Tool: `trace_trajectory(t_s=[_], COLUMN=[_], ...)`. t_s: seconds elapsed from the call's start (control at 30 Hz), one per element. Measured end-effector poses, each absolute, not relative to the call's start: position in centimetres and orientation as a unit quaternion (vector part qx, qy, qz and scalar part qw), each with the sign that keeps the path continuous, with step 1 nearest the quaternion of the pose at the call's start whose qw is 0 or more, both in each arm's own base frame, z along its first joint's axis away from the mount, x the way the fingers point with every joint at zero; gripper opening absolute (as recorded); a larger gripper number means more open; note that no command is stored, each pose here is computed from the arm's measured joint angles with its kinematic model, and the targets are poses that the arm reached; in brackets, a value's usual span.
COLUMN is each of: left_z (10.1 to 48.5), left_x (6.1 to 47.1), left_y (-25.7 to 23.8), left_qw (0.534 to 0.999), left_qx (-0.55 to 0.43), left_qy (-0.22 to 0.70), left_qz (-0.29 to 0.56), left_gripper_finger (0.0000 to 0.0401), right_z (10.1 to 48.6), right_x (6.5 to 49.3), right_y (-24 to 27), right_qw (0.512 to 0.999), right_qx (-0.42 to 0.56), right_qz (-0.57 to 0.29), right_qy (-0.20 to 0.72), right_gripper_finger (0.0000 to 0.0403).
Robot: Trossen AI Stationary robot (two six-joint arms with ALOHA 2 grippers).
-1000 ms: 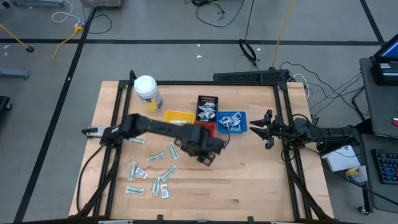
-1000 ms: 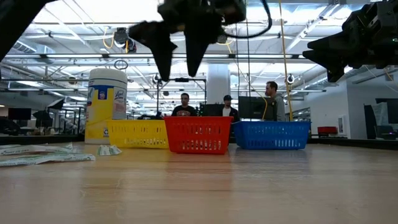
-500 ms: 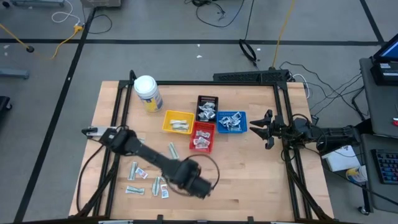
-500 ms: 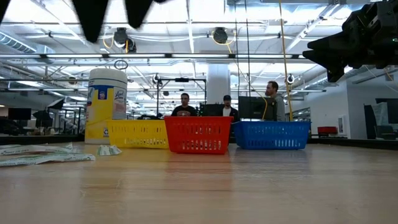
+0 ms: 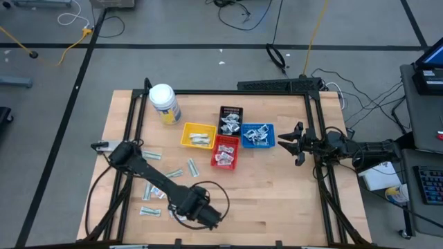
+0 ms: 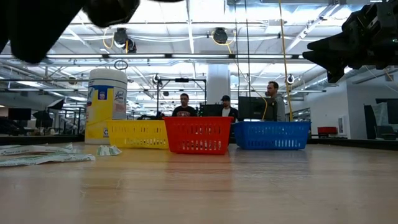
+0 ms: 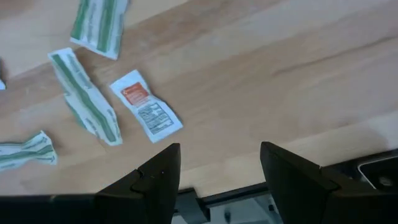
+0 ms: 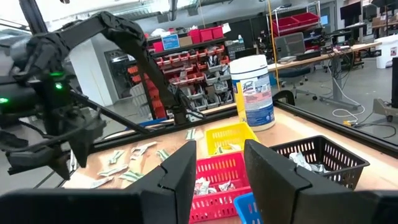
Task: Pick & Place First Aid Supplies
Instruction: Put the ointment pack into the red bin
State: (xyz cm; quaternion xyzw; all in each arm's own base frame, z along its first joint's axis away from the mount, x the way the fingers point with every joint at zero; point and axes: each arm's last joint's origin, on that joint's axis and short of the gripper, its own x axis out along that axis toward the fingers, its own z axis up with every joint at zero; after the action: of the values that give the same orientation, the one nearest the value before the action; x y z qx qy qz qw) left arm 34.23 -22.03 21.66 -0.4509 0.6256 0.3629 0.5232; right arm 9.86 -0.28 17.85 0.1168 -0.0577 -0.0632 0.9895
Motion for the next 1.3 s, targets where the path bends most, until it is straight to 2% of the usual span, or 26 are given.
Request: trace_trajectory(t_s=[0.47, 0.8, 1.13, 1.3], left_z=[19.5, 16.9, 14.6, 14.2], left_x=[29.5, 29.8, 28.8, 28.8], left_y=[-20.7, -20.1, -18.9, -18.9], left_qw=[0.509, 0.518, 0.512, 0.523], left_qx=[-0.476, -0.503, -0.485, -0.488], left_qy=[0.597, 0.581, 0.585, 0.587], left_qz=[0.398, 0.375, 0.400, 0.380], left_gripper_finger=[0.0228, 0.0228, 0.0227, 0.0225], right_z=[17.9, 17.9, 17.9, 17.9], right_x=[9.9, 9.9, 9.9, 9.9], right_y=[-0.3, -0.3, -0.3, -0.3], right_qw=[0.989, 0.989, 0.989, 0.989], right_qx=[0.117, 0.117, 0.117, 0.117], right_qz=[-0.063, -0.063, -0.063, -0.063], right_qy=[-0.059, -0.058, -0.058, -0.058], right_gripper_finger=[0.0130, 0.0130, 0.0130, 0.0130])
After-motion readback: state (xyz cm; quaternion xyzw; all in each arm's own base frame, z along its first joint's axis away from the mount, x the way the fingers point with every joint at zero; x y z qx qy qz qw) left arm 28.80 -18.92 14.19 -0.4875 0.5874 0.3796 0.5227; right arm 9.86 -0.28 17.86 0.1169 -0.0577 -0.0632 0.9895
